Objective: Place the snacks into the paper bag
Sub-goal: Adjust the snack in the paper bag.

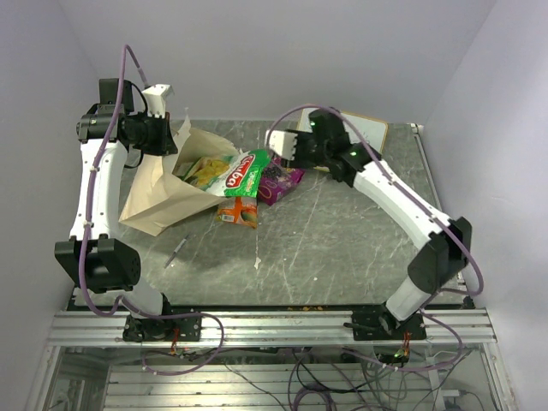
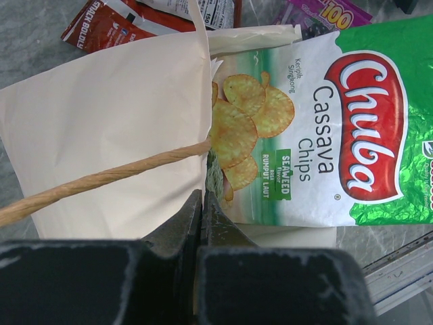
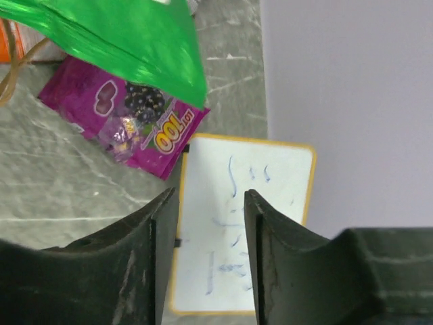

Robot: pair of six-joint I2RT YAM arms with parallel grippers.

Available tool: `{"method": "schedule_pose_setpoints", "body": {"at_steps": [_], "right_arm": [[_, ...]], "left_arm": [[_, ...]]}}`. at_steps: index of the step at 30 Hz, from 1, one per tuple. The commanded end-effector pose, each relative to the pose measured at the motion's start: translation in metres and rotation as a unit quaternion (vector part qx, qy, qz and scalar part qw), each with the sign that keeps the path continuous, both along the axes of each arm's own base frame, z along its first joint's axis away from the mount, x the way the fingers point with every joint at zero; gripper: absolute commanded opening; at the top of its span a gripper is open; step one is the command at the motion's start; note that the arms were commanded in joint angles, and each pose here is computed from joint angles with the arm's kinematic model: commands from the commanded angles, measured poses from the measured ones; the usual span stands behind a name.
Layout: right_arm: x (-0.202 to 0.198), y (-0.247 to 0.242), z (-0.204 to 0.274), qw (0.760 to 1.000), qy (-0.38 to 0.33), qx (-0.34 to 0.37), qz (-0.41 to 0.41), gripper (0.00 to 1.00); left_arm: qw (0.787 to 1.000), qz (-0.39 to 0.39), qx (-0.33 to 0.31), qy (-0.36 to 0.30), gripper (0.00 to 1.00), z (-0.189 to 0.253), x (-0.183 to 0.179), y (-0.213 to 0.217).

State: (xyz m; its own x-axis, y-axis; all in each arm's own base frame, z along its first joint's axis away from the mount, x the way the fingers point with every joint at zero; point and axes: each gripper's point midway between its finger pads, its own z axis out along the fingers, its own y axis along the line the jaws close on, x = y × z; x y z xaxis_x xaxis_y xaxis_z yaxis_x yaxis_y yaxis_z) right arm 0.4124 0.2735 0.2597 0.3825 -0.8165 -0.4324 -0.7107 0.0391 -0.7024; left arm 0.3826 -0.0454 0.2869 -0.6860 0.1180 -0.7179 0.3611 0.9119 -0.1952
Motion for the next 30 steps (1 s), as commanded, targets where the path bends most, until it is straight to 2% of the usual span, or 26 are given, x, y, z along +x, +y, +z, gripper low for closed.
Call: {"method": "schedule_pose_setpoints", "body": {"at_steps": [1,5,6,7,10,15,19,23,30], "right_arm": [[-0.008,-0.023,0.034,0.971,0.076,0.183,-0.13,0.46],[-0.021,-0.01,0.042,0.901,0.206,0.324,-0.199,0.56],[-0.023,-0.005,0.045,0.889,0.225,0.344,-0.201,0.57],[-0.027,0.003,0.05,0.865,0.257,0.377,-0.21,0.57],[-0.033,0.019,0.066,0.811,0.316,0.443,-0.213,0.64],[-0.042,0.035,0.062,0.726,0.409,0.494,-0.246,0.76],[-0.049,0.043,0.04,0.672,0.47,0.502,-0.273,0.87],[-0.051,0.045,0.019,0.649,0.492,0.496,-0.302,0.91],[-0.063,0.062,-0.004,0.622,0.536,0.486,-0.297,0.86]], "left_arm": [[0.999,-0.001,-0.009,-0.035,0.07,0.018,0.003,-0.002],[0.999,0.001,-0.01,-0.037,0.07,0.019,0.004,-0.001],[0.999,0.002,-0.01,-0.036,0.07,0.019,0.004,-0.001],[0.999,0.002,-0.01,-0.036,0.07,0.019,0.004,-0.001],[0.999,0.004,-0.008,-0.032,0.07,0.016,0.005,0.0],[0.999,0.004,-0.009,-0.032,0.07,0.012,0.003,0.0],[0.999,0.002,-0.011,-0.032,0.07,0.013,0.003,-0.002],[0.999,0.003,-0.011,-0.033,0.07,0.015,0.003,-0.001],[0.999,0.005,-0.011,-0.033,0.07,0.014,0.004,-0.001]]}}
